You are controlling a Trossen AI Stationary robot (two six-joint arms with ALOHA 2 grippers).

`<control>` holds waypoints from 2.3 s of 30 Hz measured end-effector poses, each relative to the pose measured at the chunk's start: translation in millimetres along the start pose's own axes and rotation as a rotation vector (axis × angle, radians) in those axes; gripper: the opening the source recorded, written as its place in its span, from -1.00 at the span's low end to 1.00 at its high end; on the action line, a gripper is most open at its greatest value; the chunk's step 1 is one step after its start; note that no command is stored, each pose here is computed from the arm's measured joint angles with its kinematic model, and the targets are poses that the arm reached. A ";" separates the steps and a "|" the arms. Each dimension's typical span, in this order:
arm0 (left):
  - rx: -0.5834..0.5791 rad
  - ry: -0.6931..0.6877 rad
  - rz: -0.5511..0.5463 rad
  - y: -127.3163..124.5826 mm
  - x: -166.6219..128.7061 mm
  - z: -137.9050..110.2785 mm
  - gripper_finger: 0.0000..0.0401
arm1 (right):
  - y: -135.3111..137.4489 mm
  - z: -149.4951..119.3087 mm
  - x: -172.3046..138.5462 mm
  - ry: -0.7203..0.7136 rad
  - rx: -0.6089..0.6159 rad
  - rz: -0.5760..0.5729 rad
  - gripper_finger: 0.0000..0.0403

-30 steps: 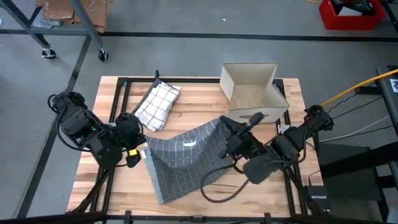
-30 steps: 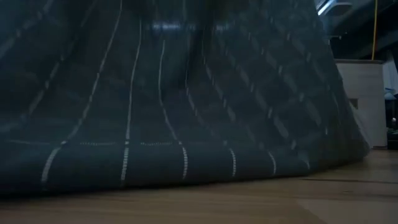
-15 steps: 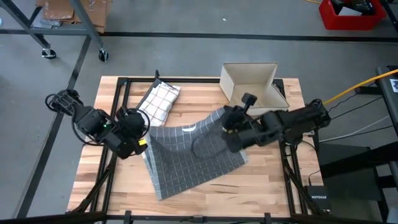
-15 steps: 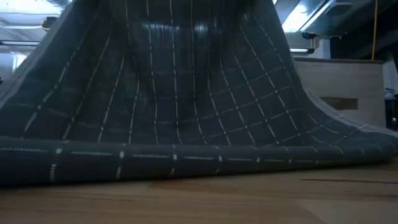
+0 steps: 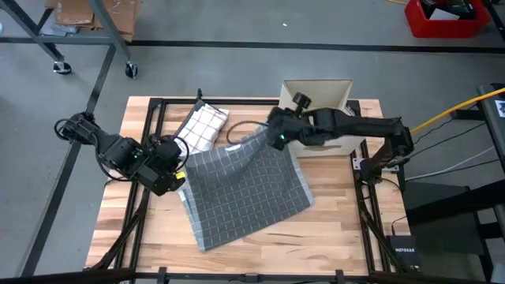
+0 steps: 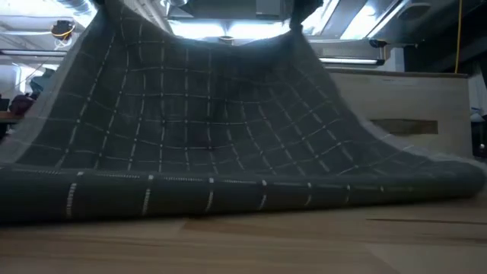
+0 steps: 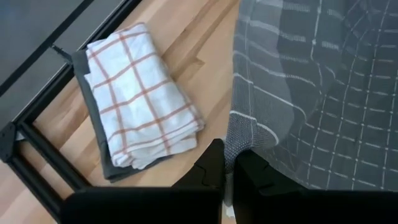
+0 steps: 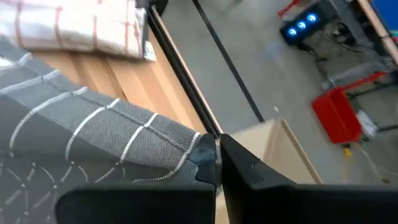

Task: Fold towel
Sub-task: Fold the gray white kitchen towel

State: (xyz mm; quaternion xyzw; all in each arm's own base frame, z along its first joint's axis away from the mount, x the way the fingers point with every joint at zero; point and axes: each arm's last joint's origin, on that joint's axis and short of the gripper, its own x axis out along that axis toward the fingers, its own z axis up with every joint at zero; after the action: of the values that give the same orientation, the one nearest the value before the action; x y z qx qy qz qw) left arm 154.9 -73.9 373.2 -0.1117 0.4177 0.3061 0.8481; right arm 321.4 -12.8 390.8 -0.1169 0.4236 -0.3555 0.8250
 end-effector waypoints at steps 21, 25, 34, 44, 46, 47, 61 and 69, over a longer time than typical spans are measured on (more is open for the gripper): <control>-0.134 0.120 0.043 51.1 22.6 -22.1 -1.00 | -46.9 14.6 88.3 0.034 0.113 0.152 -0.96; -0.101 0.205 0.026 48.0 28.9 -29.7 -1.00 | -36.5 12.5 103.6 0.084 0.074 0.207 -0.96; -0.072 0.326 -0.095 37.3 26.3 -36.5 -1.00 | -25.2 1.4 109.7 0.210 0.021 0.366 -0.96; -0.051 0.281 -0.316 13.1 21.0 -34.0 -1.00 | -19.7 -3.2 88.4 0.332 0.067 0.701 -0.96; -0.045 0.284 -0.321 8.0 21.8 -34.7 -1.00 | -12.2 -6.2 81.6 0.369 0.038 0.731 -0.96; -0.035 0.293 -0.320 4.9 22.6 -35.7 -1.00 | -7.5 -8.1 77.1 0.390 0.017 0.741 -0.96; 0.231 0.514 -0.303 -61.3 46.4 -65.3 -1.00 | 64.2 -44.6 37.9 0.548 -0.270 0.674 -0.96; 0.372 0.519 -0.370 -98.0 58.6 -82.7 -1.00 | 103.5 -84.0 33.1 0.655 -0.400 0.661 -0.96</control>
State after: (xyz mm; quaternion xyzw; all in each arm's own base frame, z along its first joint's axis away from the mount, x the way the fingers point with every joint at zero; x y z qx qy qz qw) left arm 189.1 -163.0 269.5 -0.1034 0.6402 0.0277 0.7607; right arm 319.0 48.0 267.7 -0.0147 0.7343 -0.0050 0.6786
